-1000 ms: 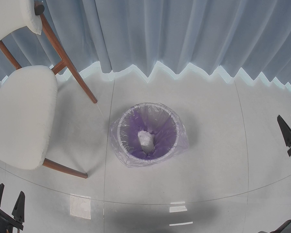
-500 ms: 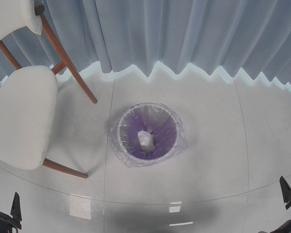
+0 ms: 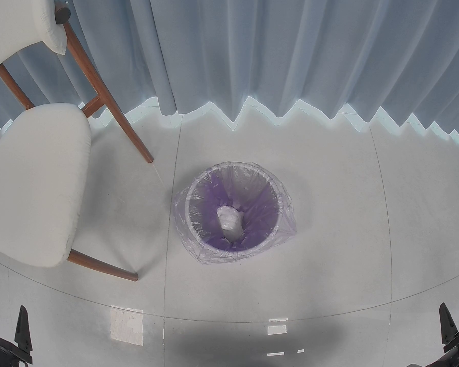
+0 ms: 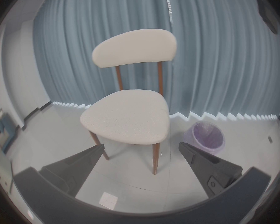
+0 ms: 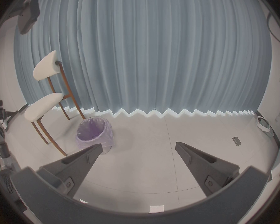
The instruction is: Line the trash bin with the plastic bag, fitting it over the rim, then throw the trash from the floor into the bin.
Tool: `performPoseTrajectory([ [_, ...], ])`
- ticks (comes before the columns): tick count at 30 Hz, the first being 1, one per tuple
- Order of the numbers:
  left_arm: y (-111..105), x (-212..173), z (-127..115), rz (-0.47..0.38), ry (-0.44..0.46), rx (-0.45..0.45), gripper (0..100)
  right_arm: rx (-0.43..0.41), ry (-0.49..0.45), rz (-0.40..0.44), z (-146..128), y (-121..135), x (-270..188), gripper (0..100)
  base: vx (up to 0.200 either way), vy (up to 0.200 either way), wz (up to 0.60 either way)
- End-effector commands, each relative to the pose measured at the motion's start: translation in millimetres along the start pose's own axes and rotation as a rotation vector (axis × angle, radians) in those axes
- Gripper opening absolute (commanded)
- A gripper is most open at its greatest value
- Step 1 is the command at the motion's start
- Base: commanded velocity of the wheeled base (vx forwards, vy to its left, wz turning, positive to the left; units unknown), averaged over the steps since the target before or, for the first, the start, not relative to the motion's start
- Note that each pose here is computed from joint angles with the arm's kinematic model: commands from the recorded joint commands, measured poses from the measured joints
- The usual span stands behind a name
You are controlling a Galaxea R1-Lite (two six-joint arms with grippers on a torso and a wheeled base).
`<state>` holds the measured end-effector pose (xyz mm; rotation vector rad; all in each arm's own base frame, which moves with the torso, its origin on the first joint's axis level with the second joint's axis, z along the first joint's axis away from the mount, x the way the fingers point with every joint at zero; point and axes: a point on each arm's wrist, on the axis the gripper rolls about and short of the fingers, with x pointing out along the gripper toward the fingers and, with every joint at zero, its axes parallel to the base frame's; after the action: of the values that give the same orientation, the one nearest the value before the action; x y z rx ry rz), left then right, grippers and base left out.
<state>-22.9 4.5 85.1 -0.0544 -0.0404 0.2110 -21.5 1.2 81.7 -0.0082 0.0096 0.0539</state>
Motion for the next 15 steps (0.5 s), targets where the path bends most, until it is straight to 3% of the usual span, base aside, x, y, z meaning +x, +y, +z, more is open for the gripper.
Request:
performPoseTrajectory([
  [1,2.1,-1.0,-5.5,0.064,-0.002,-0.101,100,0.029,-0.015,-0.037,-5.8,-0.7,-1.3,100,0.000,0.000,0.00],
  [4,0.7,-1.0,-5.4,0.001,0.003,-0.019,100,0.026,-0.015,-0.037,-5.8,-0.7,-1.3,100,0.000,0.000,0.00],
  [5,-1.3,-1.2,-5.3,-0.089,0.007,0.010,100,0.028,-0.016,-0.037,-5.6,-0.7,-1.3,100,0.000,0.000,0.00],
  [7,-1.8,-1.2,-5.5,-0.112,0.009,0.015,100,0.029,-0.016,-0.037,-5.6,-0.7,-1.3,100,0.000,0.000,0.00],
  [10,-4.2,-1.4,-7.4,-0.222,0.023,0.045,100,0.026,-0.015,-0.037,-5.8,-0.7,-1.3,100,0.000,0.000,0.00],
  [15,-4.0,-1.4,-9.7,-0.217,0.041,0.062,100,0.022,-0.013,-0.038,-5.9,-0.7,-1.3,100,0.000,0.000,0.00],
])
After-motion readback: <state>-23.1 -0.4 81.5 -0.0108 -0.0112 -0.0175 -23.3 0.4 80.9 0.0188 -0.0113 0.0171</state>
